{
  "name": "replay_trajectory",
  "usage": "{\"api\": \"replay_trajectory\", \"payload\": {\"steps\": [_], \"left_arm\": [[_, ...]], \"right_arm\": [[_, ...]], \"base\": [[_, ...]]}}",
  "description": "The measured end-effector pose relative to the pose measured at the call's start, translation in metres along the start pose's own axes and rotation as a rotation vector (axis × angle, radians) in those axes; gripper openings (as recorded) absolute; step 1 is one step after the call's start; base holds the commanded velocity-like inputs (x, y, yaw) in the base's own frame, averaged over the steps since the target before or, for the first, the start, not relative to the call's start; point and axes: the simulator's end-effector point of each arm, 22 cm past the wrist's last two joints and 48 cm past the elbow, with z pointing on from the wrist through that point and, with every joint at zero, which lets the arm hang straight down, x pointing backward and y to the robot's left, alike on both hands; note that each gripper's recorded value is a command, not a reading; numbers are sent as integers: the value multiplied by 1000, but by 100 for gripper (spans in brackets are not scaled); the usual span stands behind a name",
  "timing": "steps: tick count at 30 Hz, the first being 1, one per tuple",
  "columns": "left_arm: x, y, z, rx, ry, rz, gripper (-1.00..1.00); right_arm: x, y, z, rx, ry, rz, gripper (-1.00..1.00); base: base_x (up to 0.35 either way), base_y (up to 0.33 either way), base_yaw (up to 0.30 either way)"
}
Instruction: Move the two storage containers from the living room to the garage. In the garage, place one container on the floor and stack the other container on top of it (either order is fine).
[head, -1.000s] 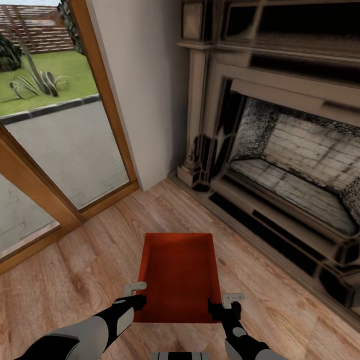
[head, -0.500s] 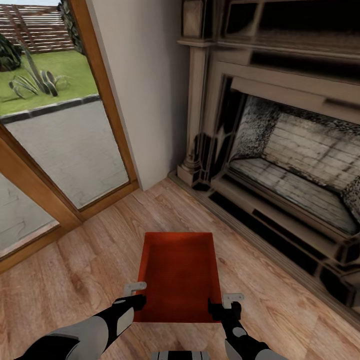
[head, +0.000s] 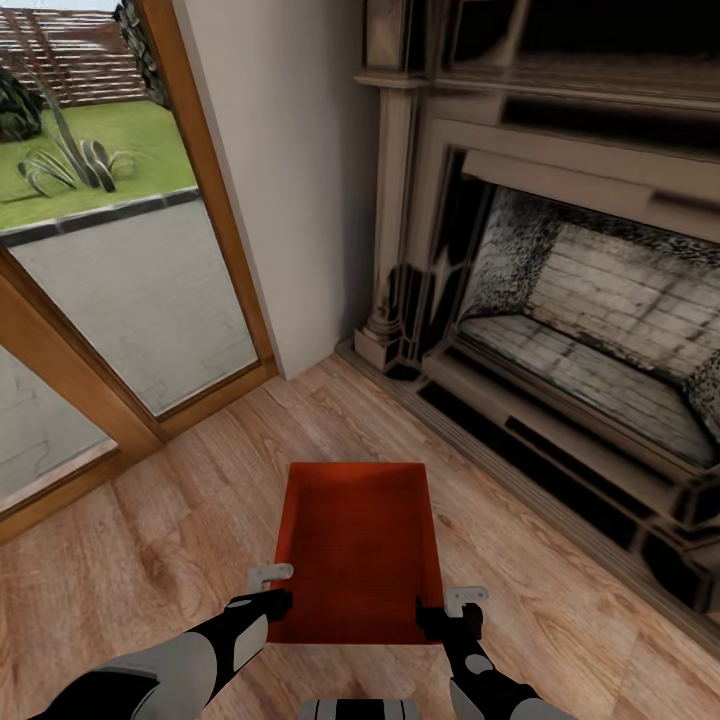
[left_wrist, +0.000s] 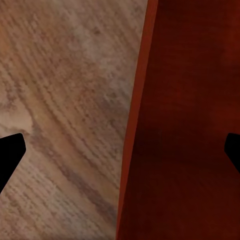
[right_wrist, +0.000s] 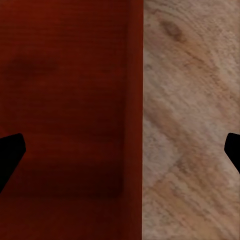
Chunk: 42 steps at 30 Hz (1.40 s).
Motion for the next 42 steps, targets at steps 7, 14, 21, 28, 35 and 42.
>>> {"api": "replay_trajectory", "payload": {"steps": [7,14,21,28,35,42], "left_arm": [[0,0,0,0,0,0,100],[1,-5,-1,8,4,5,100],[1,-5,-1,9,3,27,100],[-1,-1,0,6,-3,48,100],[-2,2,1,4,-7,46,100],[1,3,6,3,-8,46,100]], "right_arm": [[0,0,0,0,0,0,100],[0,0,0,0,0,0,100],[0,0,0,0,0,0,100],[0,0,0,0,0,0,100],[0,0,0,0,0,0,100],[5,0,4,0,0,0,100]], "base": [[0,0,0],[0,0,0],[0,0,0],[0,0,0],[0,0,0],[0,0,0]]}}
